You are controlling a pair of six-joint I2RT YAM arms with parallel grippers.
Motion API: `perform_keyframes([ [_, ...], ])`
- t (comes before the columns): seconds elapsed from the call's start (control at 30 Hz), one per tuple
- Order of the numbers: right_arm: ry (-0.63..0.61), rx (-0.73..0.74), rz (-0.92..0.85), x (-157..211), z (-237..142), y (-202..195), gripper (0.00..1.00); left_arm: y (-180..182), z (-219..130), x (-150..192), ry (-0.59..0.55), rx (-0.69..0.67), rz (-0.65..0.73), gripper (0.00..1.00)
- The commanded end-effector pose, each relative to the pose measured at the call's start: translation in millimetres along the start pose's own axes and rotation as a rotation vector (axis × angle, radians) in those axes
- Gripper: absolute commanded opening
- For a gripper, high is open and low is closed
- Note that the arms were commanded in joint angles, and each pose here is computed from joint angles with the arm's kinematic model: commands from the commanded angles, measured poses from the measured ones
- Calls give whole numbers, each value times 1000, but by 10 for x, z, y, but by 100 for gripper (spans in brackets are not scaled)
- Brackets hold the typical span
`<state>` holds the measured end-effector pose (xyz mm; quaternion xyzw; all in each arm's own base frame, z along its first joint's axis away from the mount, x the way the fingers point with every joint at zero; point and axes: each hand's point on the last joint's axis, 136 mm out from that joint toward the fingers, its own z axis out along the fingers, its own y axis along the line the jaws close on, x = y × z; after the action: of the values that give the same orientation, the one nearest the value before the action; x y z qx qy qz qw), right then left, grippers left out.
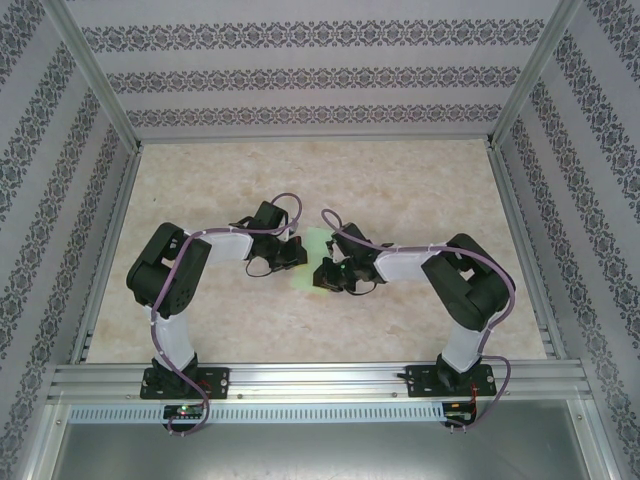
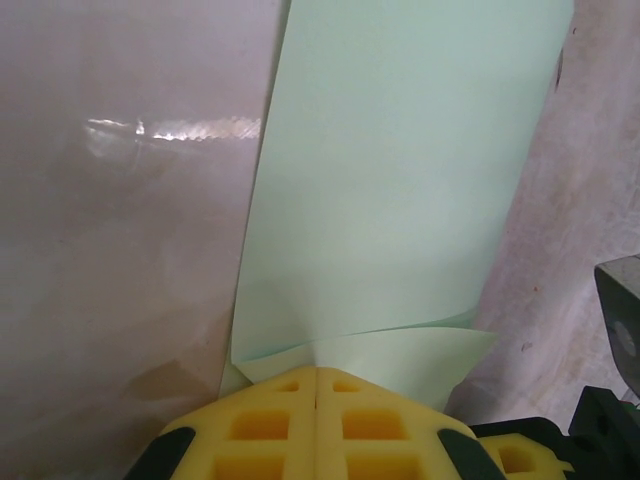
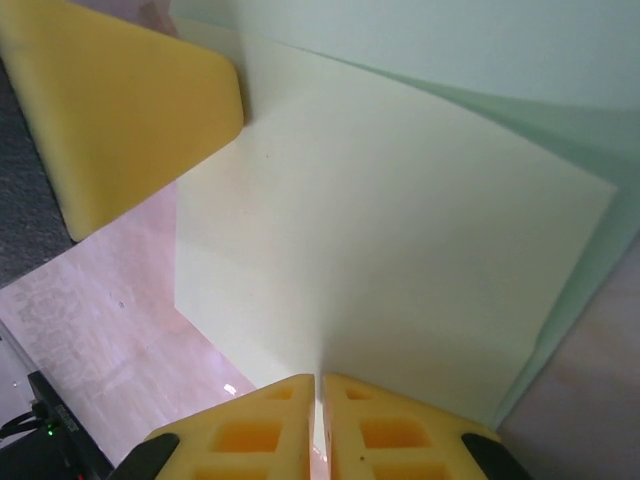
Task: Fold a paper plane with a square sheet of paper (pick it up from the middle)
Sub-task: Fold the triangle a second time at the center of the table, then turn over the paper at the center of the table.
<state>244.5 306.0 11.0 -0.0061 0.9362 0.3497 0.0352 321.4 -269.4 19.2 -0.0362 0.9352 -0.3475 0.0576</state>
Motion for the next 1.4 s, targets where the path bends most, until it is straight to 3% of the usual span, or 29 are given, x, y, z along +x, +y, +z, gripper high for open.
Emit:
perform_keyframes([
  [0.0, 73, 87, 56, 298, 43, -369, 11, 138, 40, -50, -14, -81, 19, 6],
  [0.27, 89, 72, 55, 430, -14, -427, 9, 233, -52, -294, -62, -79, 0, 7],
  [0.63, 86, -7, -16, 298, -108, -135, 11, 173, -306, -517, -106, -58, 8, 9],
  [0.87, -61, -53, -89, -64, -442, 319, 23, -195, -523, -452, -117, 33, 64, 10],
  [1.1, -183, 52, -12, -228, -628, 40, 30, -411, -450, -226, -60, 83, 98, 11],
  [1.37, -215, 85, 38, -268, -615, -85, 34, -444, -313, -120, -43, 100, 98, 11],
])
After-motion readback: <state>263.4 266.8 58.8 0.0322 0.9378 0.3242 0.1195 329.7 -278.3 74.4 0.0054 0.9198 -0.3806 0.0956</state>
